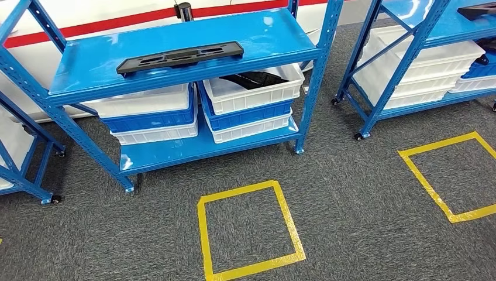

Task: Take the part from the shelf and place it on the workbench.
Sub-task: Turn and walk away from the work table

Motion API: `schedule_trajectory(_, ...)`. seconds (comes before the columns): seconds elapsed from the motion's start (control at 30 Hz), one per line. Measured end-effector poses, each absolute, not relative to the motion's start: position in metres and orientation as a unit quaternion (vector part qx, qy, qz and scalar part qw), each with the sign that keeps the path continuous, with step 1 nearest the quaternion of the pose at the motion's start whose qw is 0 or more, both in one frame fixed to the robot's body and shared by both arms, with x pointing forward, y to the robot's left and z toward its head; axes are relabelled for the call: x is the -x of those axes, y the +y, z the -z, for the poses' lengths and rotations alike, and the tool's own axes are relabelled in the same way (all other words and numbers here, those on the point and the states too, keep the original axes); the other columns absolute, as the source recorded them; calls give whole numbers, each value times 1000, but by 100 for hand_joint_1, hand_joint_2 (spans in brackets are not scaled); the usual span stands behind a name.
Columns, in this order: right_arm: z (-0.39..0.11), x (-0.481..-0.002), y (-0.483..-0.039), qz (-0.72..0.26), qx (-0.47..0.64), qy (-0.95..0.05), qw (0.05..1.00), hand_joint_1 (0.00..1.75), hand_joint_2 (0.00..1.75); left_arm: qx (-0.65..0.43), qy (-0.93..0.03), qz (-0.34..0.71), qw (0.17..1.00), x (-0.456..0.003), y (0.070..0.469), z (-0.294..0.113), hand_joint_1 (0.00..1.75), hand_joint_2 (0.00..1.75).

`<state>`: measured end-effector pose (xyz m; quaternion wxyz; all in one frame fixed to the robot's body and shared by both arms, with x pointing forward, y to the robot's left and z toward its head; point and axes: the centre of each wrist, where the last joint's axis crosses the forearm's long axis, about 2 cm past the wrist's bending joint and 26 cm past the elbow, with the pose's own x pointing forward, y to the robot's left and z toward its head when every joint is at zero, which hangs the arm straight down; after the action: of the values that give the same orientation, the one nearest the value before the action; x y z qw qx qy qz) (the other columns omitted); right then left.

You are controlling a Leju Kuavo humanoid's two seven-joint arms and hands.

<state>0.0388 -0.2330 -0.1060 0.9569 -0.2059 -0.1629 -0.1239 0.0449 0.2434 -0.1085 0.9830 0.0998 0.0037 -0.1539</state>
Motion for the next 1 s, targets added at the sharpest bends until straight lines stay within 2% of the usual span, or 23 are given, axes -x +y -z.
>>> schedule_trajectory(0.8,106,-40,-236,114,204,-167,958,0,0,-88,-2,155,984,-45,235,108,0,0)
schedule_trajectory(0.93,106,-39,-236,113,205,-165,958,0,0,-87,1,156,984,-44,235,108,0,175)
schedule_trajectory(0.97,106,-39,-236,112,205,-165,958,0,0,-88,1,156,984,-44,235,108,0,175)
schedule_trajectory(1.0,106,-39,-236,112,205,-165,958,0,0,-88,2,156,984,-44,235,108,0,131)
